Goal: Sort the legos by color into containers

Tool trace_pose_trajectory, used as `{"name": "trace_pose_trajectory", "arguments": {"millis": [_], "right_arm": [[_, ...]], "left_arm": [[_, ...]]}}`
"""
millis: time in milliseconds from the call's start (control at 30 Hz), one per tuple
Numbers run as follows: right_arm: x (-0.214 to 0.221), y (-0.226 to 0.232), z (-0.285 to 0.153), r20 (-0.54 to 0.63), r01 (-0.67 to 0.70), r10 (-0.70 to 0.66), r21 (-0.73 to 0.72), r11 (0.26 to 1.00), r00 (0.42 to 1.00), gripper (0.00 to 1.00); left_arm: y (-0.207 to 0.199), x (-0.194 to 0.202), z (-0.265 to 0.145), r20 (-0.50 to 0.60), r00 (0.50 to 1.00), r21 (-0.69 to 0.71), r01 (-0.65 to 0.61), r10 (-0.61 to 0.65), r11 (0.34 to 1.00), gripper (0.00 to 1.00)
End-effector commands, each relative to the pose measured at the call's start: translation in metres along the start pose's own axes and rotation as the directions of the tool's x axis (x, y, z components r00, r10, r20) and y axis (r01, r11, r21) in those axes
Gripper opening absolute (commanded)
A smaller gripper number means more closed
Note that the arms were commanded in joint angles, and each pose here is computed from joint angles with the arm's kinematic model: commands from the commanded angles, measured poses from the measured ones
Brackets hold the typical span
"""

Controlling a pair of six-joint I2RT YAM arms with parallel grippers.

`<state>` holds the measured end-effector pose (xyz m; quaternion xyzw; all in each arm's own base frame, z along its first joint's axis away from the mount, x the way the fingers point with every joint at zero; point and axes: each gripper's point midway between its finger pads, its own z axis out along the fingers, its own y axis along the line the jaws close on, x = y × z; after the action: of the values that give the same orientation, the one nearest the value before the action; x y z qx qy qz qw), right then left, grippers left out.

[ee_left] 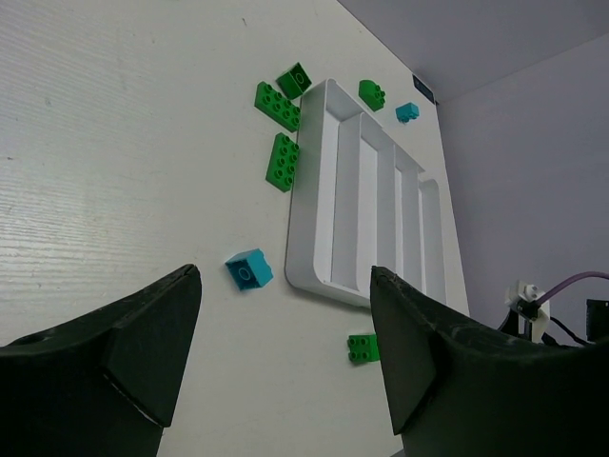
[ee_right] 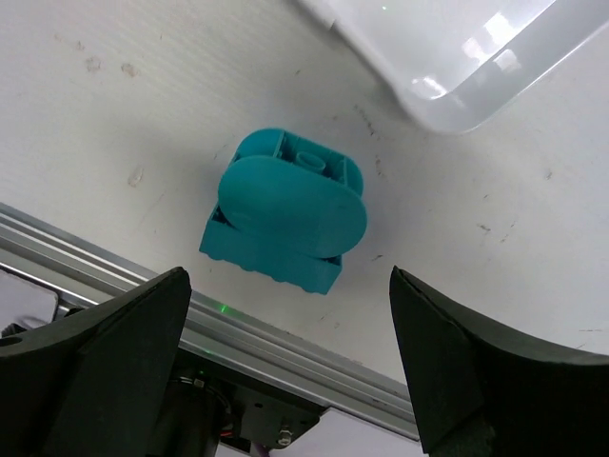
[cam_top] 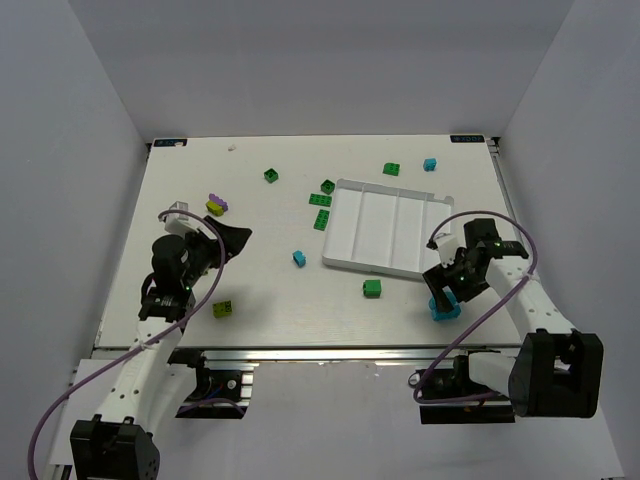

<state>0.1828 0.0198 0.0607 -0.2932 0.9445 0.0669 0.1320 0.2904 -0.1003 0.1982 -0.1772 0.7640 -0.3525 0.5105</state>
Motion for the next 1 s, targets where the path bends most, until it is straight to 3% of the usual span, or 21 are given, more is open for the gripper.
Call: {"name": "trace_pose_trajectory", "arguments": {"millis": [0,967], "right_arm": [[-0.030,-0.009,-0.010,0.059,-0.019,0.018,0.011,1.000,0.998,0.89],[-0.007,0.008,0.023,-0.173,-0.097,0.098,0.010,0.995,0.980,0.89]], "left_arm": [[-0.011,-0.009,0.003,0.027,1.000,0.043,-0.002,0.001,0.999,0.81],[-0.005,-0.005,0.004,0.025,1.000,0.032,-0.007,0.006,0.999,0.81]]}}
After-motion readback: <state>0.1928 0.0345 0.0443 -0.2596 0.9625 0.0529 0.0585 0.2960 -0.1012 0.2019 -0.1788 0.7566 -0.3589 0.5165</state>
